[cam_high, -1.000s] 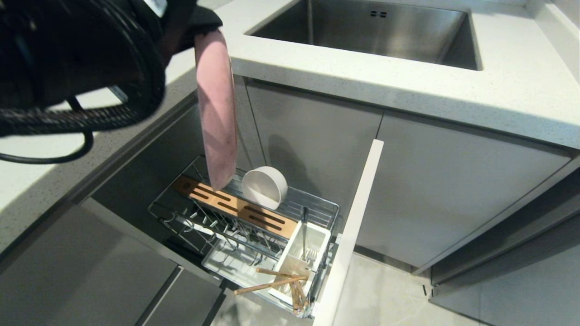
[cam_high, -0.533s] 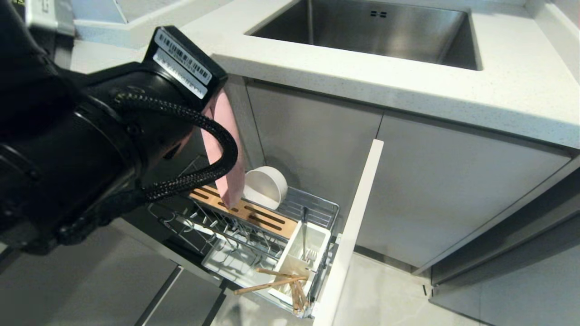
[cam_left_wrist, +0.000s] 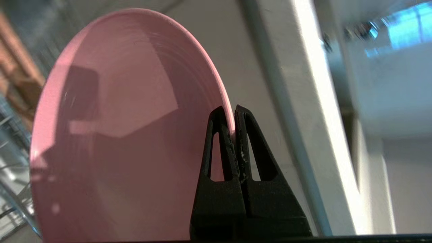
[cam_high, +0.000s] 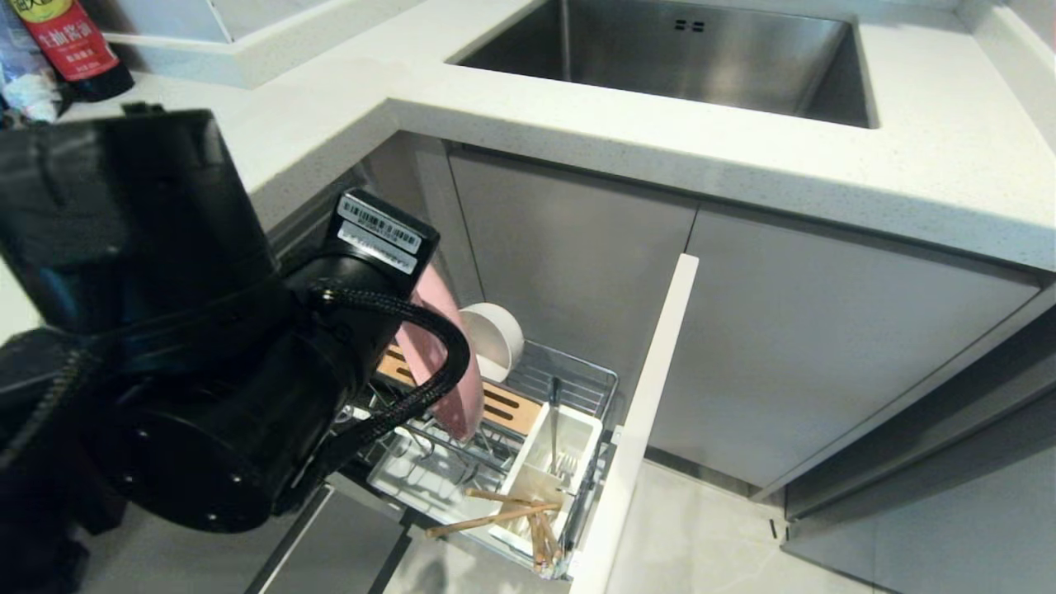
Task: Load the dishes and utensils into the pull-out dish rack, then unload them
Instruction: Pick up the plate and place it in the cupboard
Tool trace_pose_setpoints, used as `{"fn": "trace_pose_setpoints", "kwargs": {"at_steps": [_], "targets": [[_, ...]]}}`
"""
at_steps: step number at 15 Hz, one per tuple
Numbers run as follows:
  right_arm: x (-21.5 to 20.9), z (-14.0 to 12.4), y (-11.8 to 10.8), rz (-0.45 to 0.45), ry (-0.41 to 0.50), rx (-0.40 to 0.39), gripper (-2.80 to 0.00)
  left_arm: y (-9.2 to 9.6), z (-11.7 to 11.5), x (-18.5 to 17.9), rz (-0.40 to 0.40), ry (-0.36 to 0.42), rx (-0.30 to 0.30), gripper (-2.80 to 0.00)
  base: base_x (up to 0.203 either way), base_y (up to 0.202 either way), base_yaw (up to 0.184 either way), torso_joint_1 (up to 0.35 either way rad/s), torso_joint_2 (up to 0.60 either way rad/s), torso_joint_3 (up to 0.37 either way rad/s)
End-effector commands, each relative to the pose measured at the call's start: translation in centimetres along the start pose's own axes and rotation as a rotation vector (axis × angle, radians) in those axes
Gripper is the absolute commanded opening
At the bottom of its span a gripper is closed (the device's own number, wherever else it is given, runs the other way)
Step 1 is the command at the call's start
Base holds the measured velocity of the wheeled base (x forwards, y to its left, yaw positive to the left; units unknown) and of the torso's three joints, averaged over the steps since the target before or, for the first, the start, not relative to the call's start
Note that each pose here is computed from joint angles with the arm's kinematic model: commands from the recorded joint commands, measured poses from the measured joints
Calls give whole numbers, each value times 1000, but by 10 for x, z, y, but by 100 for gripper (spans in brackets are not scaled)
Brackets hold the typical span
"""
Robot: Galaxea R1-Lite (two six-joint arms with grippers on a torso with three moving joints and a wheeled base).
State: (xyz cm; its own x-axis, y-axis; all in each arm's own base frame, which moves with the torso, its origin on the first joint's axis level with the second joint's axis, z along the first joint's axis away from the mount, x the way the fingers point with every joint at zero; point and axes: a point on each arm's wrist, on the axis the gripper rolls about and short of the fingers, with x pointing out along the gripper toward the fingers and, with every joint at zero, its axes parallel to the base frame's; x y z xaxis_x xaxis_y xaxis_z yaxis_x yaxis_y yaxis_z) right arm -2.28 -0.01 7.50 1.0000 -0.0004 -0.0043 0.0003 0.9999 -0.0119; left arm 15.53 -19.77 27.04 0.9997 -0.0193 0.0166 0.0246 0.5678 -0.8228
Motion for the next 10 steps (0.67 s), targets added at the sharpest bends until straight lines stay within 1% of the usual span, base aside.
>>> {"fn": "trace_pose_setpoints", "kwargs": {"at_steps": [1,3,7,10], "targets": [[0,0,0,0,0,0,-280,7,-14,9,53,-27,-16,-280,0,0,0,0,0,0],[0,0,0,0,0,0,-280,13,-20,18,100,-72,-51,-280,0,0,0,0,0,0],[0,0,0,0,0,0,-280,22,-29,30,137,-97,-105,-280,0,0,0,0,0,0],[0,0,0,0,0,0,-280,27,-29,40,155,-126,-119,-280,0,0,0,0,0,0]]}}
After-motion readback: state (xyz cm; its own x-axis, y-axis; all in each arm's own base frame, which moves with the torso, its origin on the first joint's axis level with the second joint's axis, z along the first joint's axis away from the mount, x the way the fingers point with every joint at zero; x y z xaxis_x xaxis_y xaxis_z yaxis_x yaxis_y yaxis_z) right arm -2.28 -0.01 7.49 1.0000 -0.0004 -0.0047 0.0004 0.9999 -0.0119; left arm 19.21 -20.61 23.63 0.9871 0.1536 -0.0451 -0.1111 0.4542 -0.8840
